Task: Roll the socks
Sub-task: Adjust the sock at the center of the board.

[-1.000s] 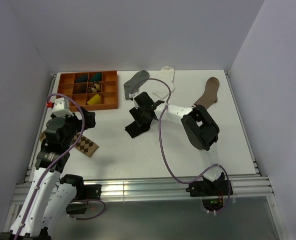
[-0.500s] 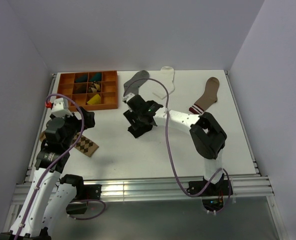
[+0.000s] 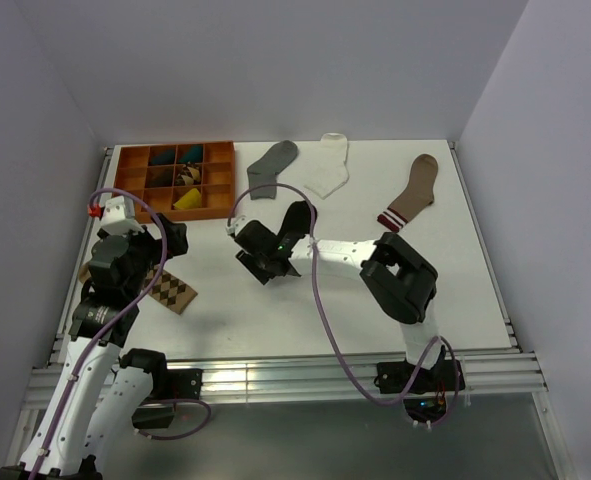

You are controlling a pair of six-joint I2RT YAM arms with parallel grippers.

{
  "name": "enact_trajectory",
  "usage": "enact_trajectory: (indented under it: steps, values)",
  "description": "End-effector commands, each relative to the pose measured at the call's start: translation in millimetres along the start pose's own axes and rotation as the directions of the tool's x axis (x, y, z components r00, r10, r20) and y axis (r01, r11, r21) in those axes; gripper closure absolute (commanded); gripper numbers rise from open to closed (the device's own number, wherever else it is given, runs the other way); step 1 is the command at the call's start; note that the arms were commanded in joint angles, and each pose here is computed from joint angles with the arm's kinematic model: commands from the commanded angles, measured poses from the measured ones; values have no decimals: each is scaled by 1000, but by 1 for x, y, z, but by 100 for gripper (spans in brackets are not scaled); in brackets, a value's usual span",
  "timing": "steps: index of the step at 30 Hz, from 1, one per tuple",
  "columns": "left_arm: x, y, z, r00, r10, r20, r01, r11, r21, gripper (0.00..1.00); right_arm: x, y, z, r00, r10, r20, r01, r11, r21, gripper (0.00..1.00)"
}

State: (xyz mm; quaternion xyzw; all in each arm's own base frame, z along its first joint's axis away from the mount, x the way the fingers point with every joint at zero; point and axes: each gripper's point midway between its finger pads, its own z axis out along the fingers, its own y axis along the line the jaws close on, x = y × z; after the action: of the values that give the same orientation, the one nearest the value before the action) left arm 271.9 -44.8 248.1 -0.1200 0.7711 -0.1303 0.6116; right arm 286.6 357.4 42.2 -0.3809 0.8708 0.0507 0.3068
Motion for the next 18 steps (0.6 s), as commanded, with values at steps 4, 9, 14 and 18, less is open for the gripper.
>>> enact_trajectory:
  steps: [4, 9, 14, 18]
  values:
    - [-8, -2, -1, 999, -17, 30, 17, 1000, 4, 0, -2, 0, 18, 1000, 7, 3, -7, 998, 69, 47]
    - [-7, -2, -1, 999, -14, 29, 14, 1000, 4, 1, 3, -1, 22, 1000, 2, -8, -2, 996, 85, 51]
    - [-8, -3, -1, 999, -16, 30, 16, 1000, 6, 1, 7, 1, 22, 1000, 0, -14, 1, 996, 87, 52]
    - [-8, -2, -1, 999, -16, 30, 16, 1000, 4, 1, 1, 0, 15, 1000, 1, 7, -2, 995, 95, 52]
